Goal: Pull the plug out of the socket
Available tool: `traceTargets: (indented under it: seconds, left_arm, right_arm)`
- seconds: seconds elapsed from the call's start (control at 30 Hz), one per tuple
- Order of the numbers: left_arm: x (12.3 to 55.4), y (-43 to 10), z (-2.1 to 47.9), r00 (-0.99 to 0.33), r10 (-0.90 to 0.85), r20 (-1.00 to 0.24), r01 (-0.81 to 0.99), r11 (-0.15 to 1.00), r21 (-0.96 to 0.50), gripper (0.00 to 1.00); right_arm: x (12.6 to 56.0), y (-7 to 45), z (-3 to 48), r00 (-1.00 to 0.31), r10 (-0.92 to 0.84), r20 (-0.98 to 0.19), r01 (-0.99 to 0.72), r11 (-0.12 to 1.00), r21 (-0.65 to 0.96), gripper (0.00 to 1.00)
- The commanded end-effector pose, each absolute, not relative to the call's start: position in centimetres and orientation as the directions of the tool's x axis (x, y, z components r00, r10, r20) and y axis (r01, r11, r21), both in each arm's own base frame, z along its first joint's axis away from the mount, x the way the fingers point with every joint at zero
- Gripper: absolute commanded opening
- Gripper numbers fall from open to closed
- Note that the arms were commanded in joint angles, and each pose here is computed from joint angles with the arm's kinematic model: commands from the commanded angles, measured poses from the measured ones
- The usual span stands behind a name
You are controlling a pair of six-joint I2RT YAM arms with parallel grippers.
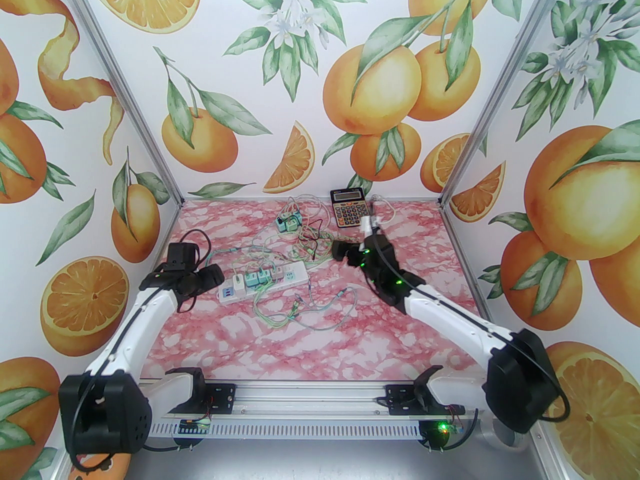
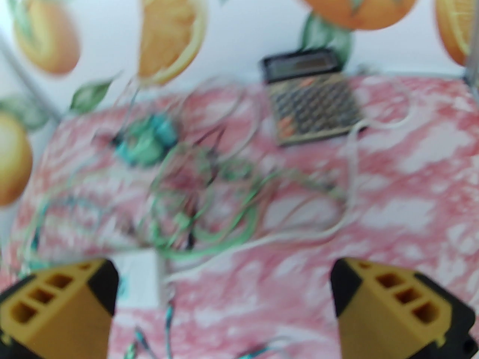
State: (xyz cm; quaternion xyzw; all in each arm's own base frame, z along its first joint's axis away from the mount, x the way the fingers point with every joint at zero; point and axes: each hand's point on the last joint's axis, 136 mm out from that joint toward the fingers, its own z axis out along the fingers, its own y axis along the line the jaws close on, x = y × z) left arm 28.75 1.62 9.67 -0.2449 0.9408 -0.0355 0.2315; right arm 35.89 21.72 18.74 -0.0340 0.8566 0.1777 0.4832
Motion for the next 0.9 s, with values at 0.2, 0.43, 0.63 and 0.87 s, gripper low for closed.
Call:
traceTargets:
  seconds: [0.2,0.43,0.63,0.87]
  left_arm:
    - [33.3,1.6,7.1,-0.771,-0.482,-0.416,-0.43,0.876,-0.219,0.7]
    - [35.3,1.4,5.5,-0.773,-0.516,-0.369,-0.444,0.855,-0.268,0.68]
    - [33.8,-0.4,3.3,-0.802,-0.539,-0.258,-0.457,0.832,-0.316,0.57]
    - [31.1,-4.1,2.4,-0.807,-0.557,-0.197,-0.471,0.808,-0.353,0.57]
  right_arm:
    - [32.6,28.0,16.3,-0.589,-0.021,-0.808,-0.347,0.909,0.229,1.0]
    - [31.3,30.9,14.9,-0.609,-0.08,-0.789,-0.412,0.882,0.229,1.0]
    - [31.3,31.7,12.0,-0.665,-0.115,-0.738,-0.401,0.889,0.222,1.0]
    - [32.6,30.0,9.5,-0.743,-0.043,-0.668,-0.317,0.902,0.294,1.0]
